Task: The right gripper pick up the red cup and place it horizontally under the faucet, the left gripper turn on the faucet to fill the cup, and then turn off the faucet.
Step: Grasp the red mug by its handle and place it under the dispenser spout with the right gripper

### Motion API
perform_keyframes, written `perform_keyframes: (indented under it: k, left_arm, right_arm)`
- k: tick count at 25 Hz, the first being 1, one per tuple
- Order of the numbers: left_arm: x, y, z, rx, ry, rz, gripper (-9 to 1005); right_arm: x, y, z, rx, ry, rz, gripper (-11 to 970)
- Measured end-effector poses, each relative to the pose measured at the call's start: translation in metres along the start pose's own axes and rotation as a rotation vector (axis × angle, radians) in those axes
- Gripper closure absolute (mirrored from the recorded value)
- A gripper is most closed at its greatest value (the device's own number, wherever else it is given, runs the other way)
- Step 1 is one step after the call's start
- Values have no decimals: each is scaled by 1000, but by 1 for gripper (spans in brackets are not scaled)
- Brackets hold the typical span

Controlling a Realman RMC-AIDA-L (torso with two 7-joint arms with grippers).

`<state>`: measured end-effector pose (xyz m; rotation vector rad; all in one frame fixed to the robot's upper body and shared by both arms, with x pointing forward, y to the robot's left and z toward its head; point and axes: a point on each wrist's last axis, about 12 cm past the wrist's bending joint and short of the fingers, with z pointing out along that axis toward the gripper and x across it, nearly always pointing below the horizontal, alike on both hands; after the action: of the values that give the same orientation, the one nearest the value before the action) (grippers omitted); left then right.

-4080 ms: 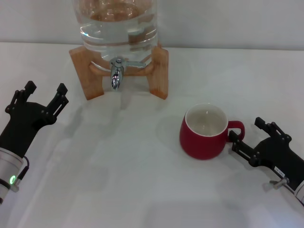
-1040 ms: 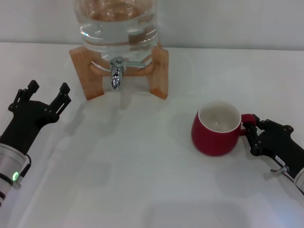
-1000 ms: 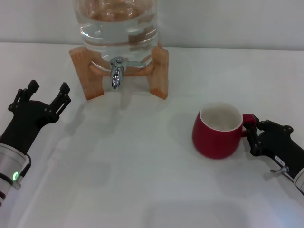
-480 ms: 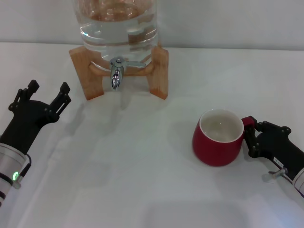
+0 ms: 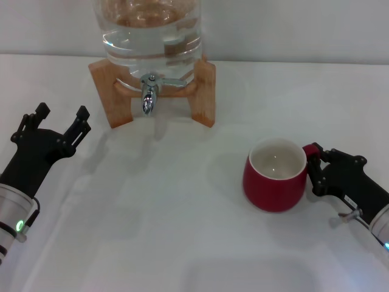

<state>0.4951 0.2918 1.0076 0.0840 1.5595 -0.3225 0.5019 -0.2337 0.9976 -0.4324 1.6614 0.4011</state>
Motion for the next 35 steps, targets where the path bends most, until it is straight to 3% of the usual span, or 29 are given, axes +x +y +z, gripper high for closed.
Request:
perform_keyframes:
  k: [11, 35]
  left_arm:
    - [0, 0, 0, 0, 1, -1, 112]
    - [0, 2, -3, -4, -6, -2, 112]
  right_arm:
    - [-8, 3, 17, -41, 7, -18, 846]
    - [-36, 35, 72, -197, 36, -59, 846]
